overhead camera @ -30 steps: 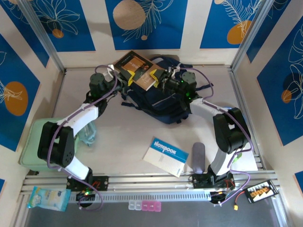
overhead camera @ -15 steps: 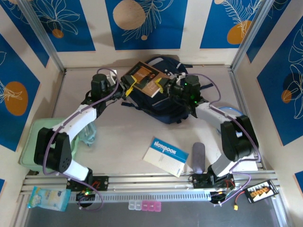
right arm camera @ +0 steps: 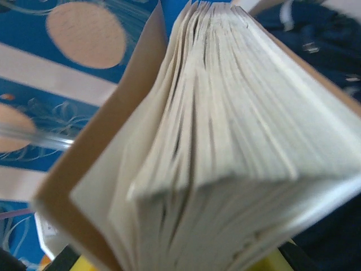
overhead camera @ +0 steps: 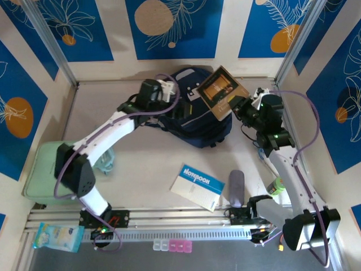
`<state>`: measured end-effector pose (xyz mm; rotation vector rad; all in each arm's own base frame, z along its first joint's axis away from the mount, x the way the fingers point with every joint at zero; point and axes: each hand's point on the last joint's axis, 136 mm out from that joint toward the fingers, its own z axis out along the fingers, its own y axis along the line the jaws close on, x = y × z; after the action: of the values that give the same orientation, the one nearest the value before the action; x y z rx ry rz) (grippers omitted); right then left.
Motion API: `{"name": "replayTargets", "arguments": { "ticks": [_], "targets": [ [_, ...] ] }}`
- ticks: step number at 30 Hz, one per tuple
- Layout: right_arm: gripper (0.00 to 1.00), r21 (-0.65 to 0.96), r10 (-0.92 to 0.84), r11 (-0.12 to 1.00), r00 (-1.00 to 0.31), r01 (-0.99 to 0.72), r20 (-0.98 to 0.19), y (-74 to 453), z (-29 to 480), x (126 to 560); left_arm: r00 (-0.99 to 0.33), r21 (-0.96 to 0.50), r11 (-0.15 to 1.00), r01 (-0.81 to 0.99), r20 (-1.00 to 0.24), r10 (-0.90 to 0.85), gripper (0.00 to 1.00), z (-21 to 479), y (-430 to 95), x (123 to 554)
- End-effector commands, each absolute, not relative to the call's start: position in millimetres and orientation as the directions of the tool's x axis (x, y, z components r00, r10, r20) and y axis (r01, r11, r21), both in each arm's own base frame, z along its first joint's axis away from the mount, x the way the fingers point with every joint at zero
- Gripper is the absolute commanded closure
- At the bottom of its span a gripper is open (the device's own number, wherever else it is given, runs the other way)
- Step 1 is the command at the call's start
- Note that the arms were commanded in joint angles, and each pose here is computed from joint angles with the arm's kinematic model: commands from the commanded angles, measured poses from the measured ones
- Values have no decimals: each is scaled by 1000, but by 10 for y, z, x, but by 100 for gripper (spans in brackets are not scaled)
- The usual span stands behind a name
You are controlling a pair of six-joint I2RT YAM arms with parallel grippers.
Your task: Pack books, pencil case, and school supplies into a backpack
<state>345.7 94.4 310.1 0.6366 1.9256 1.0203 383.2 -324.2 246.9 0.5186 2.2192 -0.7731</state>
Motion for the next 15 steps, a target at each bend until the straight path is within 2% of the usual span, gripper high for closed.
{"name": "replayTargets", "arguments": {
  "ticks": [1, 6, 9, 15],
  "targets": [
    [95, 762, 736, 620, -478, 189, -480, 600, 2835, 3312, -564, -131, 710, 692, -712, 419, 0, 2068, -3426, 3779],
    [95, 734, 761, 617, -455, 284, -463, 350, 2706, 3167, -472, -5, 635, 773, -674, 569, 9, 1763, -3829, 3882],
    [95, 726, 777, 603, -449, 329, -442, 257, 2615, 3101, -463, 36, 619, 784, -631, 623, 19, 1516, -3964, 3982],
    [94, 750, 770, 596, -470, 287, -433, 274, 2601, 3083, -409, 216, 595, 774, -546, 731, 35, 1135, -4032, 4172]
  ]
}}
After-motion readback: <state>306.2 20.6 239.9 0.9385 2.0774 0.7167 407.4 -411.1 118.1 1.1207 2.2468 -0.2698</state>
